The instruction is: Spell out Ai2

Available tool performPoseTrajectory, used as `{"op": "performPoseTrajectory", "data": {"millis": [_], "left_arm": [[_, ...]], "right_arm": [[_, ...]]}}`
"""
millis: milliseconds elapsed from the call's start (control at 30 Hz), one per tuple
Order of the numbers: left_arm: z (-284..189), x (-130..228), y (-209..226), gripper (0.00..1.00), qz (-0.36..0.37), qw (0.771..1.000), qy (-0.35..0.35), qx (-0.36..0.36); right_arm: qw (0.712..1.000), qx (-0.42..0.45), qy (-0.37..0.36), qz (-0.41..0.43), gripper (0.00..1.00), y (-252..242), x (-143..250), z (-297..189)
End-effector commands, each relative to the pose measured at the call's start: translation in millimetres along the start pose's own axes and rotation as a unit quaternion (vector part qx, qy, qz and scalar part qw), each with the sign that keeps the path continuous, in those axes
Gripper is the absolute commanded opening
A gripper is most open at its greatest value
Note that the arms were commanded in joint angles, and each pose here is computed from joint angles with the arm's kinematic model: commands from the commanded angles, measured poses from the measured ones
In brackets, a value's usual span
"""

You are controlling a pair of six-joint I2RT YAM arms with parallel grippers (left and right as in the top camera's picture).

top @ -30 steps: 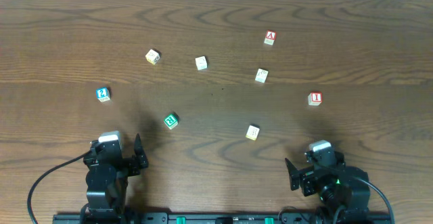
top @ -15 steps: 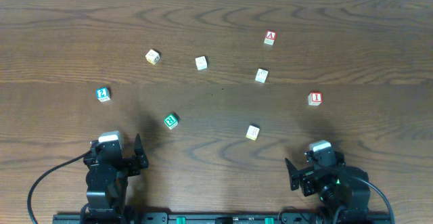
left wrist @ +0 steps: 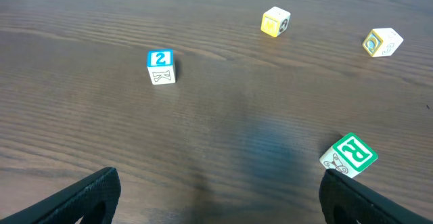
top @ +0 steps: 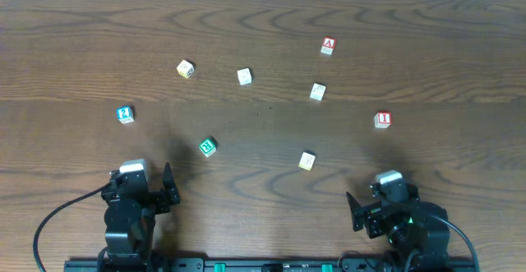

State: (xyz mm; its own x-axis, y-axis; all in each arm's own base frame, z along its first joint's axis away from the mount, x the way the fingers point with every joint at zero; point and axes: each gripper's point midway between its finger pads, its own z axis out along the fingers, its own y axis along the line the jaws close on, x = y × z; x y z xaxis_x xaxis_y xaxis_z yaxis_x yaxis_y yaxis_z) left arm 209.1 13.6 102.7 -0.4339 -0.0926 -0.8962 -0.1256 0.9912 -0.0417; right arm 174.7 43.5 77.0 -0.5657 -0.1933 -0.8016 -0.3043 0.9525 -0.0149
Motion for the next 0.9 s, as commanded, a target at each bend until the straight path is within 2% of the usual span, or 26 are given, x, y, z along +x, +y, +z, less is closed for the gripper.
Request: {"op": "performPoseTrajectory", "data": {"millis": [0,867], "left_arm": [[2.4,4.9,1.7,0.95,0.009,1.000,0.004,-0.004],[2.4,4.9,1.7,0.95,0.009,1.000,0.004,-0.004]], "right_arm": [[1.000,-0.002,0.008,0.015,0.99,0.5,7.1,3.0],[1.000,0.003,0.007,0.014,0.99,-1.5,6.5,3.0]]}}
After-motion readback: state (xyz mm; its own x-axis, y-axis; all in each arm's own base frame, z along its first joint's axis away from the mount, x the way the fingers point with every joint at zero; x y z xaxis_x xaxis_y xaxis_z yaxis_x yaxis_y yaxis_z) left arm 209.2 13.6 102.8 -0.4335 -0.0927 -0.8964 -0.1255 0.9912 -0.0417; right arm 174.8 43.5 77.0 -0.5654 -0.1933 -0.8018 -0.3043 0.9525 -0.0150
